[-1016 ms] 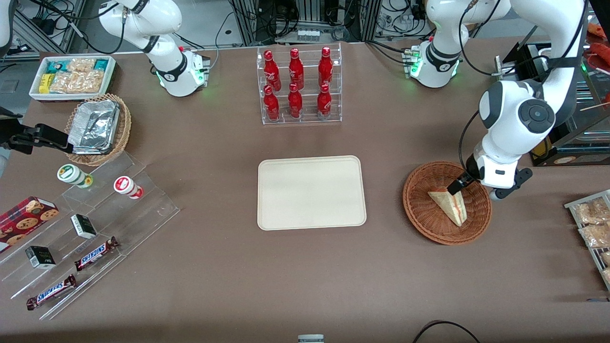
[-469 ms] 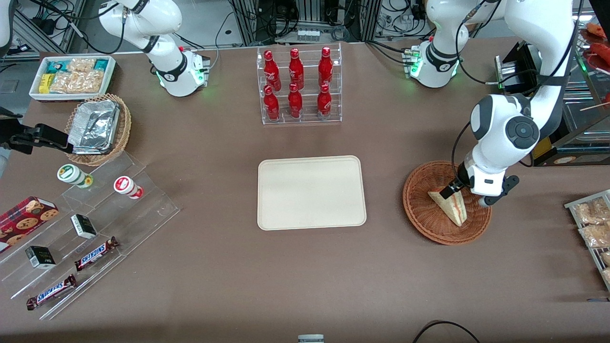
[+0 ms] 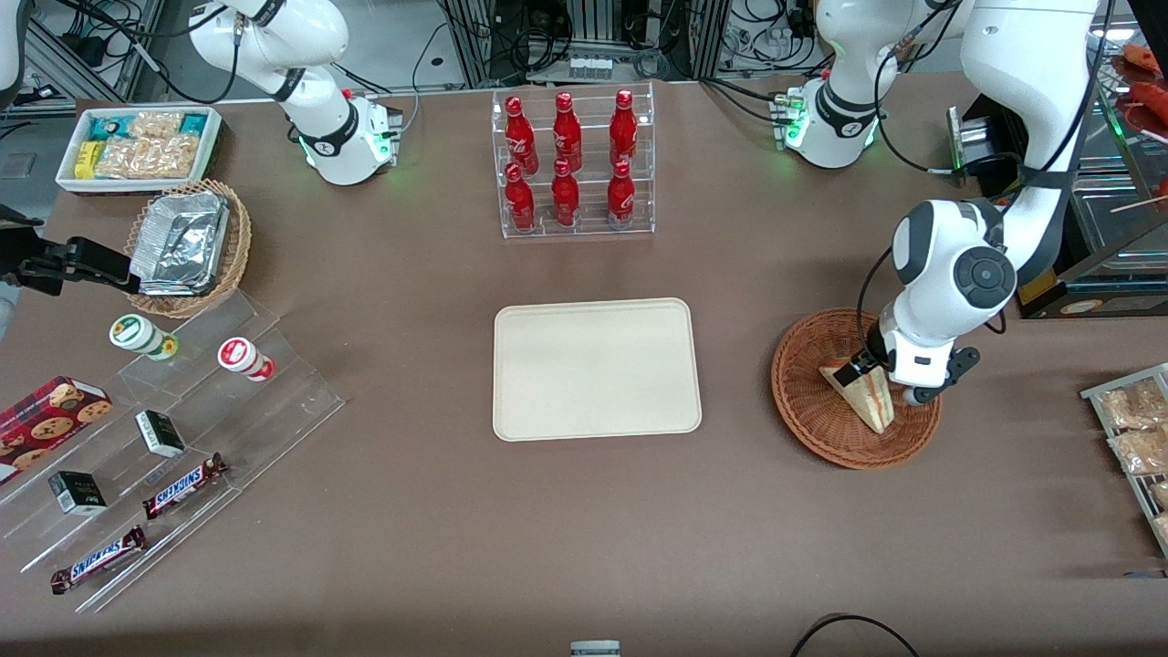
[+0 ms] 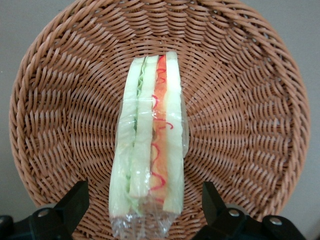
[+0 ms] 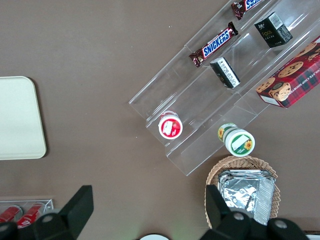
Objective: Place sandwich from basket to tray
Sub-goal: 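Lower the left gripper and close it on the sandwich's wrapped edge, then lift the sandwich and carry it over the cream tray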
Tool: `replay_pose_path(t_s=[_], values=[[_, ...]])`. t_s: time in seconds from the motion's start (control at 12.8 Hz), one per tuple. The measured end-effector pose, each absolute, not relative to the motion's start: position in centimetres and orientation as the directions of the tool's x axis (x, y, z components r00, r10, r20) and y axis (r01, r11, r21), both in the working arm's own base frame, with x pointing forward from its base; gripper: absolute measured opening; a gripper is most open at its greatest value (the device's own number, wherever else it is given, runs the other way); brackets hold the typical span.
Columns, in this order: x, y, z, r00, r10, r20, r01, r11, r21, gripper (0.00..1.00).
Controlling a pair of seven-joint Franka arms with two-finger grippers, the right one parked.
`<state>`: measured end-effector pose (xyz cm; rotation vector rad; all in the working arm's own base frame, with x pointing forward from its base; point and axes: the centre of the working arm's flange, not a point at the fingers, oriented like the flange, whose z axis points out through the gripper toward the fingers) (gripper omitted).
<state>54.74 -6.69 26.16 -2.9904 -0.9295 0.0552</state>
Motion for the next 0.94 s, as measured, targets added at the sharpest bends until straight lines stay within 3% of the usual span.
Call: replay_pose_path(t_s=[0.08,0.16,0.39,0.55,0.78,0.94], values=[[54.8,-6.7,25.9,0.825,0.564,-0.032,0.564,-0.826,-0.024,1.0],[54.9,-6.7,25.8,0.826,0.563,-0.033,0.563,-0.826,-0.025,0.91],[55.1,-6.7,26.0,0.826,0.562,-0.028,0.562,-0.827,-0.022,0.54],[55.8,-6.7,26.8,0.826,0.563,-0.023,0.563,-0.826,-0.019,0.36],[58.0,-7.6,31.6,0.828,0.555,-0.08,0.55,-0.832,-0.078,0.25],[59.2,-10.9,35.5,0.853,0.513,-0.092,0.506,-0.858,-0.089,0.15]])
